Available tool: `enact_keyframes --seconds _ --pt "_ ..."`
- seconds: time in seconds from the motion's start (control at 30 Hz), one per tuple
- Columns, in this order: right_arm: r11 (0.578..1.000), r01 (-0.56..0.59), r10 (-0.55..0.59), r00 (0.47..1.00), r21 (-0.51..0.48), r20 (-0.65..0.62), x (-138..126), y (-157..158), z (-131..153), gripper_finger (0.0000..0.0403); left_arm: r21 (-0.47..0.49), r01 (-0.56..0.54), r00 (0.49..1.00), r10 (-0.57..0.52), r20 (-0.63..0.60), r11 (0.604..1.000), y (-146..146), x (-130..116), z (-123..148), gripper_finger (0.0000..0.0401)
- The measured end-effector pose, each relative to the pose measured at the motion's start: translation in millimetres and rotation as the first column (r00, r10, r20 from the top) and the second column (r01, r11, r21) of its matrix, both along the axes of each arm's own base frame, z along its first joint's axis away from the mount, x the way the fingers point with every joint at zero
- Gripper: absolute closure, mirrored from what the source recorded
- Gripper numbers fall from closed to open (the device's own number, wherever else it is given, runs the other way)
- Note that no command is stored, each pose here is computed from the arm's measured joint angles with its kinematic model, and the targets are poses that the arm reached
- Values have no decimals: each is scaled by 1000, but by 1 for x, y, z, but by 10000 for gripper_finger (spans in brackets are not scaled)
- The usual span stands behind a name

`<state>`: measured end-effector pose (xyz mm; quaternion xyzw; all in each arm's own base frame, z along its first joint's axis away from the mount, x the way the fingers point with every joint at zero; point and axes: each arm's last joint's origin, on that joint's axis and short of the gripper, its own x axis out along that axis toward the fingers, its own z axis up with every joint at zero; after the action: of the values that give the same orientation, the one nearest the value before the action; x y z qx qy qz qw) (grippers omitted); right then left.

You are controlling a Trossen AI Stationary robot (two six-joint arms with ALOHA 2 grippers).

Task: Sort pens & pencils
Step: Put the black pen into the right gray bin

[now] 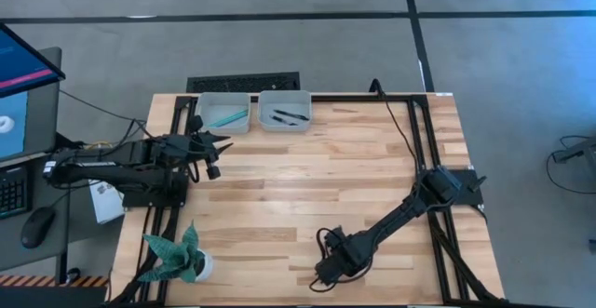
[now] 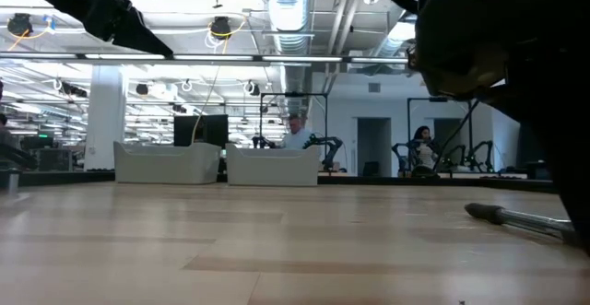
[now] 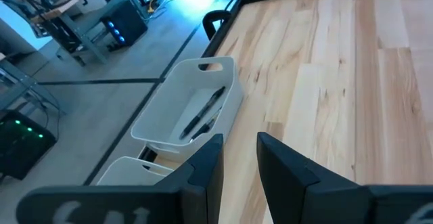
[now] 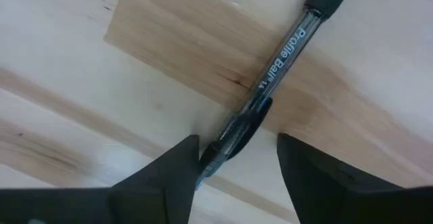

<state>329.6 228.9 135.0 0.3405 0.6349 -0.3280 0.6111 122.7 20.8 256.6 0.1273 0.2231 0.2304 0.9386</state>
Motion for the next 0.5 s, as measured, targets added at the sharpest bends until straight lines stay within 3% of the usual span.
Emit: enact_keyframes --seconds 0.5 --pt "992 125 -124 992 7 -19 -1 -5 -8 223 -8 -3 1000 3 -8 1000 0 0 -1 319"
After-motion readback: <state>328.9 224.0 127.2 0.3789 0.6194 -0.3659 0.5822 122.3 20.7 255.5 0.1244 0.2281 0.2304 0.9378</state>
